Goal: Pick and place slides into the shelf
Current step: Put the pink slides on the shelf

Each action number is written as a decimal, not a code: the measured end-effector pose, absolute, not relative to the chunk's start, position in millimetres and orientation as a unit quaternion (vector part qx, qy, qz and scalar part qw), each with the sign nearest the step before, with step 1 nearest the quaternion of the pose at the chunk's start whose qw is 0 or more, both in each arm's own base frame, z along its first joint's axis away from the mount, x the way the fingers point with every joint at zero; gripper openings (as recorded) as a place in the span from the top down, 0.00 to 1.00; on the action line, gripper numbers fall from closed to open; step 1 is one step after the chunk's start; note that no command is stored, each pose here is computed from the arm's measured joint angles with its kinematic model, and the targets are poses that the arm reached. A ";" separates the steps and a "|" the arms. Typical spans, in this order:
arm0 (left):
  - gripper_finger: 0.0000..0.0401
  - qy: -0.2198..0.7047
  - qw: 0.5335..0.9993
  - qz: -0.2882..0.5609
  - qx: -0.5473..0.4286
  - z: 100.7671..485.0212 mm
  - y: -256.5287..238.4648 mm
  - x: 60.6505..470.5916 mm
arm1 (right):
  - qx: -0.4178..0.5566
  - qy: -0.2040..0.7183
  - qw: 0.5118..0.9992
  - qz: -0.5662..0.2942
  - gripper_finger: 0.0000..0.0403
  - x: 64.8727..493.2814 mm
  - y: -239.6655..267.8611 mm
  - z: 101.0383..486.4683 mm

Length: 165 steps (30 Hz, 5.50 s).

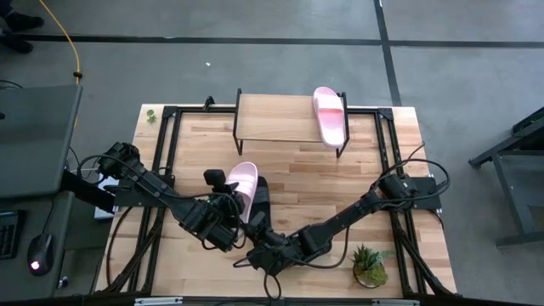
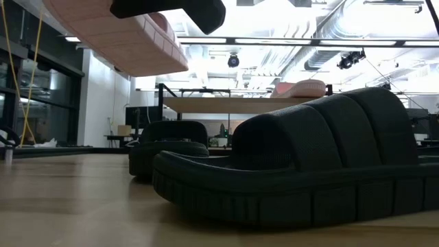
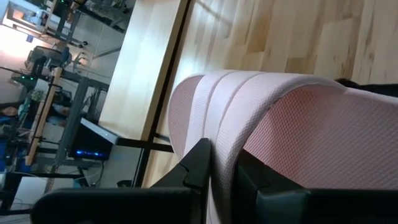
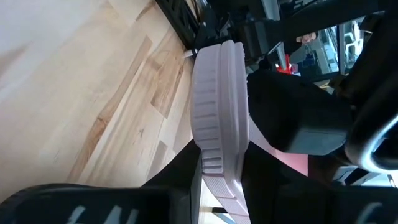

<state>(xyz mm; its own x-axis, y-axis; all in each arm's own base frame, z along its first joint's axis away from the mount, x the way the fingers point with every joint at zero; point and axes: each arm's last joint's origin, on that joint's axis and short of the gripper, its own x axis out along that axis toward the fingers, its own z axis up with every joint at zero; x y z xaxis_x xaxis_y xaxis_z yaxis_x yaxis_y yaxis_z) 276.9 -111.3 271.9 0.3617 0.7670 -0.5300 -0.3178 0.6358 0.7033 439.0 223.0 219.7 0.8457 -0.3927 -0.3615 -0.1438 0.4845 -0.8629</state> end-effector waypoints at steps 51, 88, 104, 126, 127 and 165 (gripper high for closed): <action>0.57 0.359 0.858 0.281 0.237 312.2 -150.4 220.3 | -0.458 0.263 0.847 -0.067 0.86 427.2 215.2 257.3; 0.57 0.239 0.851 0.364 0.293 304.7 -123.4 190.5 | -0.380 0.270 0.884 -0.026 0.86 355.6 84.1 400.1; 0.57 0.211 0.850 0.414 0.247 343.1 -77.0 165.6 | -0.327 0.266 0.906 -0.051 0.86 319.8 -16.7 421.7; 0.57 0.274 0.827 0.422 0.252 350.4 -53.3 196.3 | -0.294 0.232 0.927 0.001 0.83 299.1 -101.6 424.3; 0.57 0.276 0.826 0.422 0.250 350.3 -52.3 196.6 | -0.293 0.236 0.927 -0.002 0.83 297.8 -104.3 423.9; 0.57 0.249 0.878 0.331 0.239 336.7 -10.6 215.0 | -0.374 0.214 0.902 -0.012 0.84 262.3 -121.5 360.8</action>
